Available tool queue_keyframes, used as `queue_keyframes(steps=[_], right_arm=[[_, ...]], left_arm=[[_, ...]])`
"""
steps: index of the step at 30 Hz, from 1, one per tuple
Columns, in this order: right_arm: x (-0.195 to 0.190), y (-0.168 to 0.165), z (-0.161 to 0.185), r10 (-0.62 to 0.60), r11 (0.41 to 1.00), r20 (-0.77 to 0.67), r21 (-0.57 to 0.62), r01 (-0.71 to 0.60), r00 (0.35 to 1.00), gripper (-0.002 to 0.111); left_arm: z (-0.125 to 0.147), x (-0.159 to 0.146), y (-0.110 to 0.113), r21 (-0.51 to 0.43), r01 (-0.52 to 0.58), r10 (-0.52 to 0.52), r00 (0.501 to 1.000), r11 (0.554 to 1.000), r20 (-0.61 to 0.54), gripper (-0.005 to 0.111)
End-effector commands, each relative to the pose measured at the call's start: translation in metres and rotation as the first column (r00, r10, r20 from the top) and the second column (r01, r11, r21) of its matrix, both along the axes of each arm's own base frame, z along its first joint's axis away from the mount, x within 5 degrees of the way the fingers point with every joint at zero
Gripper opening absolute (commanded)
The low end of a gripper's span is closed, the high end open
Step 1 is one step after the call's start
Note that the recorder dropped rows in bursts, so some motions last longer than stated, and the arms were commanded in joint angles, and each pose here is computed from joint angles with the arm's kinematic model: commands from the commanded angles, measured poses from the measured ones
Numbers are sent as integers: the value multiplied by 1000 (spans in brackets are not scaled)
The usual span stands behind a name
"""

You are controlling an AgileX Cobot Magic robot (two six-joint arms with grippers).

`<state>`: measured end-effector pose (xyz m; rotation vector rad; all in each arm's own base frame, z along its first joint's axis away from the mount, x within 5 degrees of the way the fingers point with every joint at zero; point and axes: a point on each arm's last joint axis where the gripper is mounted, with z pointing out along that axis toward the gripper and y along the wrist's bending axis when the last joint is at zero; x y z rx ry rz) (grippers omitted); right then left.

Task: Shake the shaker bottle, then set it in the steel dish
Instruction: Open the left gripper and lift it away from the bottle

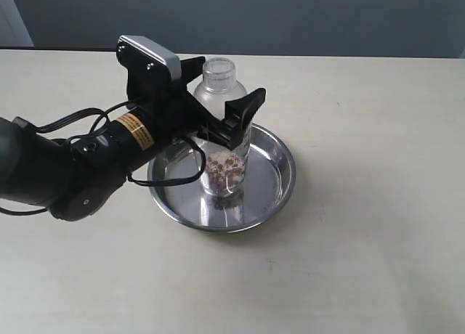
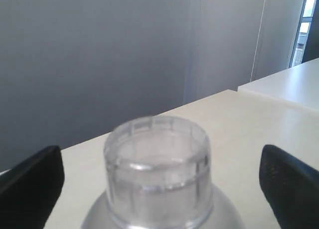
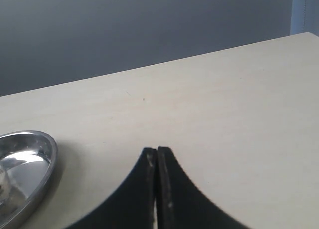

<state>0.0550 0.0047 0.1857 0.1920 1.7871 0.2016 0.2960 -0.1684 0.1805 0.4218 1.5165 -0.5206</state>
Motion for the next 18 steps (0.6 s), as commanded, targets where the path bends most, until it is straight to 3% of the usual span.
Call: queue_keyframes(steps=[1, 7, 10, 14, 17, 18], right_arm=[[0, 0, 1, 2, 1000, 10, -4, -2, 1000, -1], [0, 0, 1, 2, 1000, 10, -4, -2, 1000, -1], [0, 0, 1, 2, 1000, 10, -4, -2, 1000, -1], [0, 0, 1, 2, 1000, 10, -4, -2, 1000, -1], [0, 0, 1, 2, 1000, 10, -4, -2, 1000, -1], [0, 0, 1, 2, 1000, 10, -4, -2, 1000, -1]], left_arm=[[14, -1, 3, 22, -10, 9, 1000, 1000, 29, 106], [32, -6, 5, 40, -14, 12, 998, 999, 63, 105], [48, -11, 9, 53, -20, 17, 998, 998, 67, 97], [71, -24, 13, 143, 3, -12, 998, 990, 67, 61], [93, -37, 27, 164, -59, 56, 998, 985, 22, 31], [100, -43, 30, 212, -62, 57, 998, 975, 29, 21]])
